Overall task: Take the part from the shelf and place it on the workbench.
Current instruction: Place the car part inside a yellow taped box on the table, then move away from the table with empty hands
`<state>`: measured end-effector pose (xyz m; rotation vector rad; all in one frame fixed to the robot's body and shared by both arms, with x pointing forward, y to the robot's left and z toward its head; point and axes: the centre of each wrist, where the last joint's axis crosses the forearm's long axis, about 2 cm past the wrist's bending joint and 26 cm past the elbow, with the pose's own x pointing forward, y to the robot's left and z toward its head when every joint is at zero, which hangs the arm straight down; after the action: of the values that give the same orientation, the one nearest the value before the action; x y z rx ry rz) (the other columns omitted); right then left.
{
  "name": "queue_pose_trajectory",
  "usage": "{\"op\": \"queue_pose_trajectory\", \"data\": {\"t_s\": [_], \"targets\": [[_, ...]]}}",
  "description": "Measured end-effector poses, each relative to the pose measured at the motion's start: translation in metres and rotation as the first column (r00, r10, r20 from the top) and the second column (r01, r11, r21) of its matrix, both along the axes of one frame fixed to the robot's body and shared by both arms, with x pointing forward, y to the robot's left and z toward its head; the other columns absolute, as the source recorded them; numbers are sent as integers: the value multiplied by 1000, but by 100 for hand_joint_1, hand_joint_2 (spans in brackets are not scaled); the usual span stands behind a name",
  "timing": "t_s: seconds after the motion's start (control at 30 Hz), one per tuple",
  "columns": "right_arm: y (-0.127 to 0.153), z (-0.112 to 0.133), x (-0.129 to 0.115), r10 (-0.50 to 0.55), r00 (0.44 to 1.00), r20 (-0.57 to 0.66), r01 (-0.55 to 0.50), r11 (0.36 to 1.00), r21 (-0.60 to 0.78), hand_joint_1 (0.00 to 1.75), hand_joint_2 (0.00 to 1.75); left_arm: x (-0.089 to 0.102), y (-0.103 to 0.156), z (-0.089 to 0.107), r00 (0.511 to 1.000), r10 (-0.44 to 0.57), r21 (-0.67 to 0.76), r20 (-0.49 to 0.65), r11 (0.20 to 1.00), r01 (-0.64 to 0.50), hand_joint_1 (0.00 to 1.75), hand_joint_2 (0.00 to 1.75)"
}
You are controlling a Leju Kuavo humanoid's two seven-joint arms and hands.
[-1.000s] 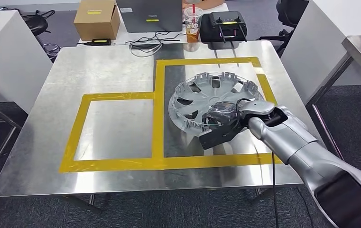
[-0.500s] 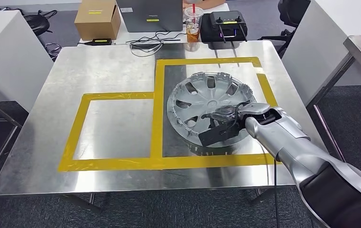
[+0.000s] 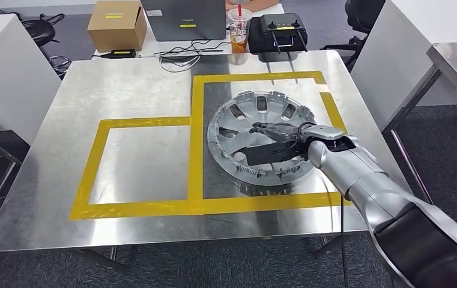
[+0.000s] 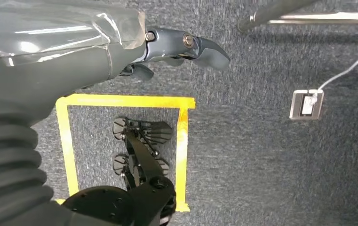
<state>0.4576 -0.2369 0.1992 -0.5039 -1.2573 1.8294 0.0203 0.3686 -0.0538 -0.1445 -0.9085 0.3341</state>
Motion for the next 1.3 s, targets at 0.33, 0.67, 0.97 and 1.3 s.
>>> {"op": "queue_pose_trajectory", "data": {"t_s": [0.33, 0.67, 0.97, 1.3], "targets": [[1, 48, -87, -303, 871, 387, -161, 567, 808, 0, 0, -6, -9, 4, 1000, 2, 15, 22, 1000, -3, 0, 0], [-109, 41, -234, -628, 563, 538, -124, 579, 806, 0, 0, -21, -5, 8, 999, 45, 53, 0, 998, -45, 0, 0], [-133, -32, -304, -689, 674, 265, 351, 615, 706, 0, 0, -20, -4, 9, 999, 48, 62, -1, 997, -48, 0, 0], [-157, -131, -377, -759, 639, -124, 754, 586, 298, 0, 0, -24, -4, 10, 997, 73, 50, -20, 996, -72, 0, 0]]}}
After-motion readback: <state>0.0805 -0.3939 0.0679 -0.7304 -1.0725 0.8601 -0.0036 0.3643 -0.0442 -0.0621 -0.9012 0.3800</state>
